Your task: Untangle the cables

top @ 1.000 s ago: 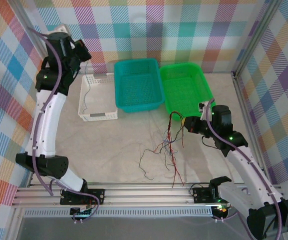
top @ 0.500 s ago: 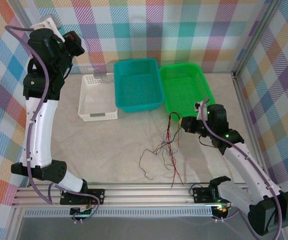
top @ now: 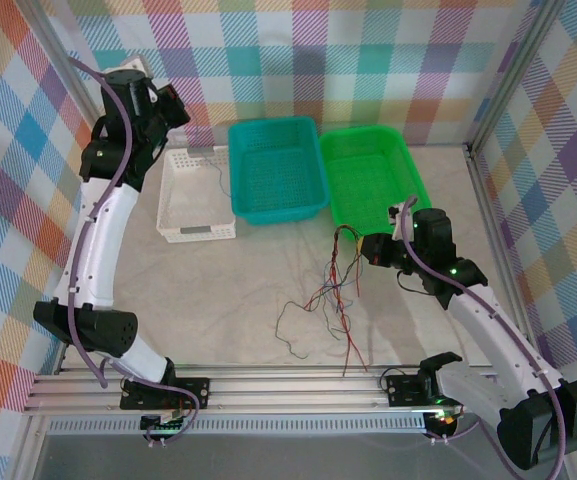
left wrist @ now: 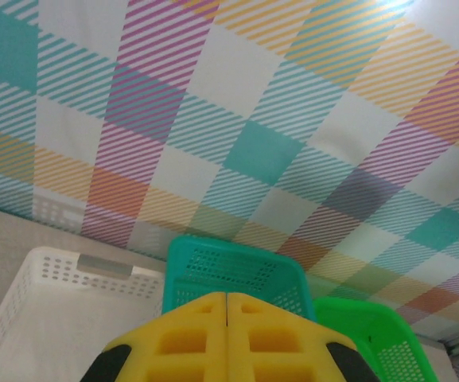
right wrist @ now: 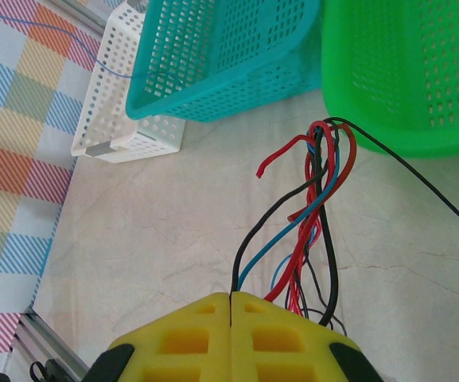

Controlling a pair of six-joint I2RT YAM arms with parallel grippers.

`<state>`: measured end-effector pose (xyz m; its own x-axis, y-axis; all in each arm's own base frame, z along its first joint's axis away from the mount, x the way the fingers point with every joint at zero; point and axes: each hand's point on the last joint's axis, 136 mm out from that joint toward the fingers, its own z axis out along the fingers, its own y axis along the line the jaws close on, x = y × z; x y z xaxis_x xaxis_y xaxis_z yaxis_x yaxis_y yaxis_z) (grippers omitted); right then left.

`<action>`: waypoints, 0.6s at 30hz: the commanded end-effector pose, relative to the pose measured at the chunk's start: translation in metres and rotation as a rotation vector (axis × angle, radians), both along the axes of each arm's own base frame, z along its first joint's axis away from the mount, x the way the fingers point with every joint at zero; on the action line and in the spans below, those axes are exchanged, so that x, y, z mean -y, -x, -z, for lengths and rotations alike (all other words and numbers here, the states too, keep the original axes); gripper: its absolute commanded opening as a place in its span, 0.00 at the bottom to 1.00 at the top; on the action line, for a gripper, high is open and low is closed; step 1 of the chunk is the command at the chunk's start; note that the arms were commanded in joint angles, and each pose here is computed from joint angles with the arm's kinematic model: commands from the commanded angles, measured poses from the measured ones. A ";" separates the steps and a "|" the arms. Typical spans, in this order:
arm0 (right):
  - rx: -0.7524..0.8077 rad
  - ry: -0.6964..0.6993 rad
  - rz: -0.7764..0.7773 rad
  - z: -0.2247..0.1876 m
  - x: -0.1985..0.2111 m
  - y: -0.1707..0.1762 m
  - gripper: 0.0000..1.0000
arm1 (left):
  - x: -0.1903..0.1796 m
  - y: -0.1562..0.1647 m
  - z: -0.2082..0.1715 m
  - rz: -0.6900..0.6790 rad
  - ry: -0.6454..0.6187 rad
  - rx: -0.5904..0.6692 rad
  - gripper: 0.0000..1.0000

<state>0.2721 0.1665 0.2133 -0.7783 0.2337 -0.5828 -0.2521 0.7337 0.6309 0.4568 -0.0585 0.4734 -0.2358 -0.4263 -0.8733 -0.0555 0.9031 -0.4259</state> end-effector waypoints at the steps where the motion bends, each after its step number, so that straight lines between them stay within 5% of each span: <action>1: 0.082 -0.008 -0.021 -0.021 -0.006 -0.008 0.00 | -0.001 0.026 -0.067 0.027 0.061 0.171 0.00; 8: 0.085 -0.006 -0.034 -0.023 -0.013 -0.010 0.00 | -0.004 0.055 -0.113 0.036 0.079 0.280 0.00; 18: 0.074 0.004 -0.058 -0.016 -0.023 -0.010 0.00 | -0.002 0.022 -0.053 0.018 0.045 0.155 0.00</action>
<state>0.2754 0.1840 0.2129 -0.7812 0.1967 -0.5925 -0.2890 0.7272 0.6226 0.4195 -0.0565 0.5434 -0.0854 -0.4716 -0.8777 0.0467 0.8780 -0.4763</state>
